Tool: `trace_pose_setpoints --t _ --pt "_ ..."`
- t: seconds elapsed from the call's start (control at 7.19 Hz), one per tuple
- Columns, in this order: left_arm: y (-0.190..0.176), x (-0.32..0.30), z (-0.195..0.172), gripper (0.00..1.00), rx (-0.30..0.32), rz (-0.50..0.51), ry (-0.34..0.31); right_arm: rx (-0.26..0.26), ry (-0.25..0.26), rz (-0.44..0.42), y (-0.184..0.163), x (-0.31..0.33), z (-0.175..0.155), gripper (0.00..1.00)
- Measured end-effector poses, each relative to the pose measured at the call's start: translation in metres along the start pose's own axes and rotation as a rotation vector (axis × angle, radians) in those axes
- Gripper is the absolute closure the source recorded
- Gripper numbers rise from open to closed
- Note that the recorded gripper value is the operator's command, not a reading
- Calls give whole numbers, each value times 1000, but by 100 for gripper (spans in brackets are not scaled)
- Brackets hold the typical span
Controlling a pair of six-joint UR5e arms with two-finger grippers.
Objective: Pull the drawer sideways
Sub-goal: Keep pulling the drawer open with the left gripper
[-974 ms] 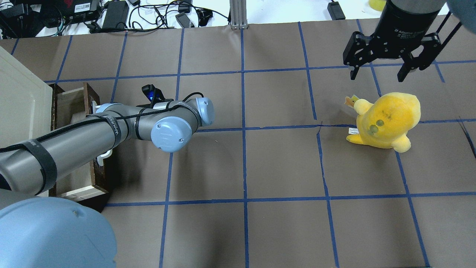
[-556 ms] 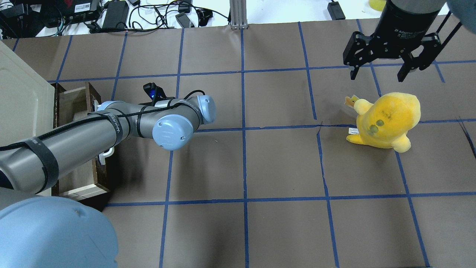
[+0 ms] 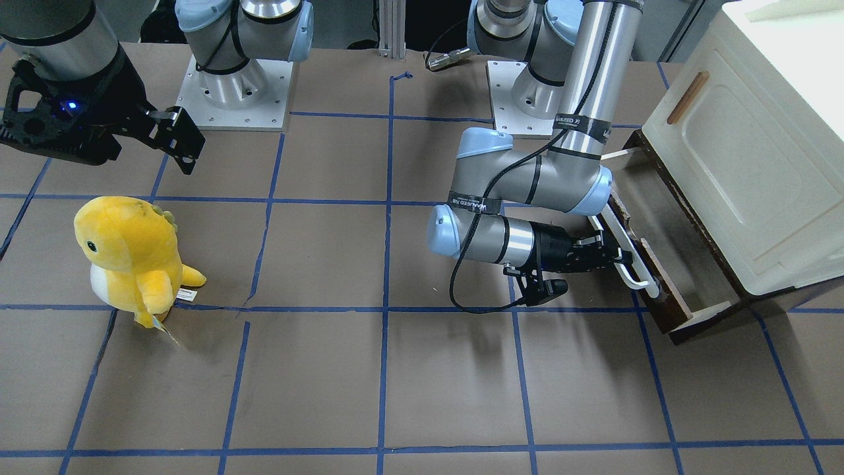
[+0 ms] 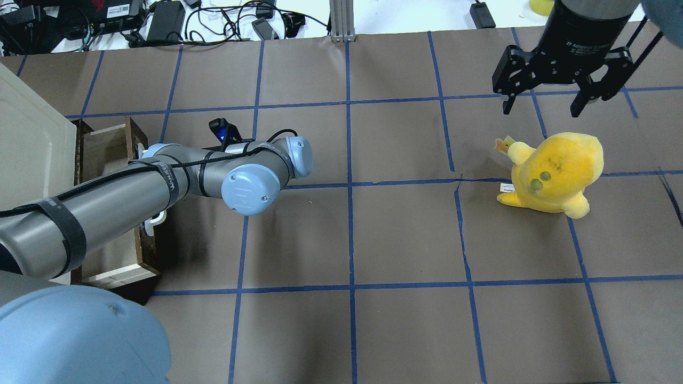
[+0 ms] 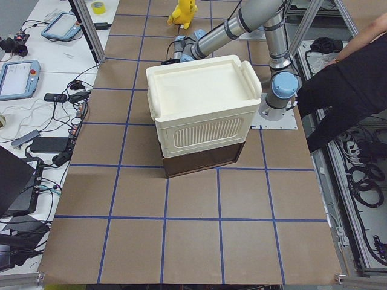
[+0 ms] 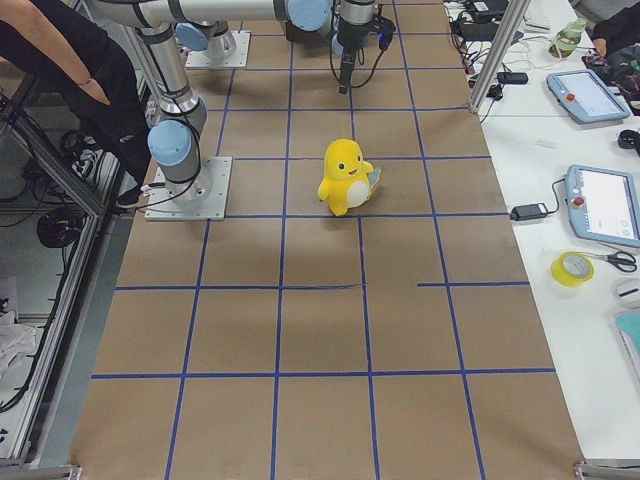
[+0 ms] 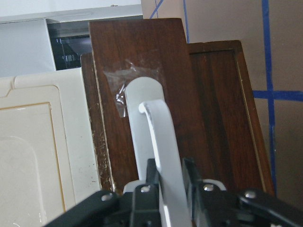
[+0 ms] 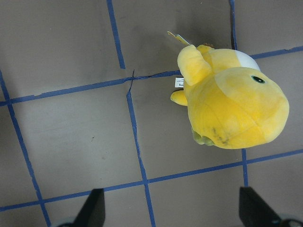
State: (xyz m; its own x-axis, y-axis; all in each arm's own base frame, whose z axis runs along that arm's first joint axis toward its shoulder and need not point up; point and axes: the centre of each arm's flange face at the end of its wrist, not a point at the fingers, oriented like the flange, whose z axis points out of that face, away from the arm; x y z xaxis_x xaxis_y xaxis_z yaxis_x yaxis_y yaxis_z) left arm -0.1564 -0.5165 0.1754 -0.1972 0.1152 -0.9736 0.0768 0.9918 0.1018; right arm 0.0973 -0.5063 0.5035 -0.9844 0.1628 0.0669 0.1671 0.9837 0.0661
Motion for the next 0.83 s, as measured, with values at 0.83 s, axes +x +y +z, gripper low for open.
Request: trace_pose_setpoints --t 0.83 --pt "1 1 -15 78 21 -6 12 0 0 0 0 0 0 0"
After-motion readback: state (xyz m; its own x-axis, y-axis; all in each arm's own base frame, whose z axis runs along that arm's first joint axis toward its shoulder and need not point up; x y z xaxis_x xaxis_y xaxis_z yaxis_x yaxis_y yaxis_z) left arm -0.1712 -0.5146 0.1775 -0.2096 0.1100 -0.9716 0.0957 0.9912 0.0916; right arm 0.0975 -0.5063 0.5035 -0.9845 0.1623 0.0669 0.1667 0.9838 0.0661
